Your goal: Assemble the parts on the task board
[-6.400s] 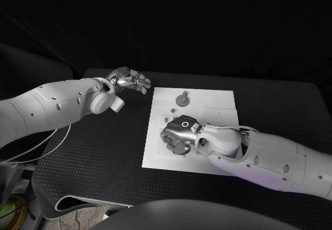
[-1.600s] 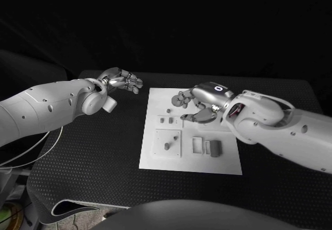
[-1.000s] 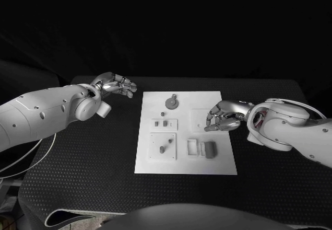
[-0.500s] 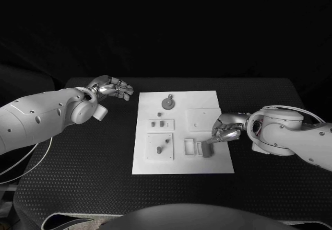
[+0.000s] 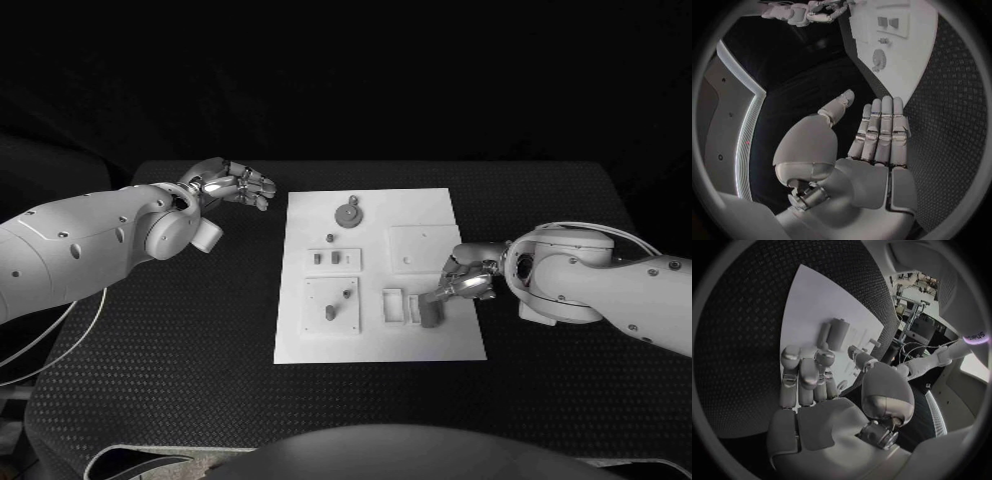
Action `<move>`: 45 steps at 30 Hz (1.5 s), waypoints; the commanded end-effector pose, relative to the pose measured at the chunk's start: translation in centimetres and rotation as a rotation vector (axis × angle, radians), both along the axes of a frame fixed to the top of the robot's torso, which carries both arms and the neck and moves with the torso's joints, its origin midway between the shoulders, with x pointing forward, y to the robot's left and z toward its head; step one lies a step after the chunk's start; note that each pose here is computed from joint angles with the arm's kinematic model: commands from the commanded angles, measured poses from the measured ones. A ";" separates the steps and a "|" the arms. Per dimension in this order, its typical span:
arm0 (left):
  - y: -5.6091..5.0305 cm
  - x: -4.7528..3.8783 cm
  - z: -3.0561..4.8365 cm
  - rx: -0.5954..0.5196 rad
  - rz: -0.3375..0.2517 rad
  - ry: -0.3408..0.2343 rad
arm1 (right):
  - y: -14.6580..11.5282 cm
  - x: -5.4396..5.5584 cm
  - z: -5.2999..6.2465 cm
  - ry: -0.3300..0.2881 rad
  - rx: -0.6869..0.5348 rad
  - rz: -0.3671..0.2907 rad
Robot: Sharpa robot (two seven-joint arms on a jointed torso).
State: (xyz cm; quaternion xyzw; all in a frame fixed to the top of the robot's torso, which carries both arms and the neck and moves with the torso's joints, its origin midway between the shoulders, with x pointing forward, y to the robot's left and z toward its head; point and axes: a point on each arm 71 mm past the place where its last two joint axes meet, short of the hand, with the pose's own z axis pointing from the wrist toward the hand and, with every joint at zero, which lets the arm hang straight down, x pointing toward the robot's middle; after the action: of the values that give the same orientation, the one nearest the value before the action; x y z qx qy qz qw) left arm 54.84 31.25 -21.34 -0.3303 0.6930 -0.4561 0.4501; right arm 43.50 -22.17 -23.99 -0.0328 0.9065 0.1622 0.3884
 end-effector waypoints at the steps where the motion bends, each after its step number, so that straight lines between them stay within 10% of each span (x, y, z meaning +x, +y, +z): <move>1: -0.2 -0.02 0.04 -0.013 -0.013 0.004 | 0.1 -0.2 -0.3 0.046 -0.008 -0.011; 15: 0.0 -0.07 0.04 -0.013 -0.012 0.006 | 0.8 -0.2 1.2 -0.292 -0.087 0.147; 29: 0.0 -0.05 0.04 -0.012 -0.012 0.007 | 0.6 -1.2 -0.1 -0.015 -0.018 -0.012; 45: -0.1 -0.09 0.04 -0.014 -0.013 0.008 | 1.8 -0.9 -1.0 0.011 -0.040 -0.014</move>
State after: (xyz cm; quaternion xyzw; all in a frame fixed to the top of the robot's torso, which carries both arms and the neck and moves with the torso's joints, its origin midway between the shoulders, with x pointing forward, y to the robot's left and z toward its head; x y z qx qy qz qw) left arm 54.78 31.43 -21.36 -0.3321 0.6942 -0.4552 0.4478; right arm 42.92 -20.69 -24.60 -0.0328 0.9059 0.1425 0.3973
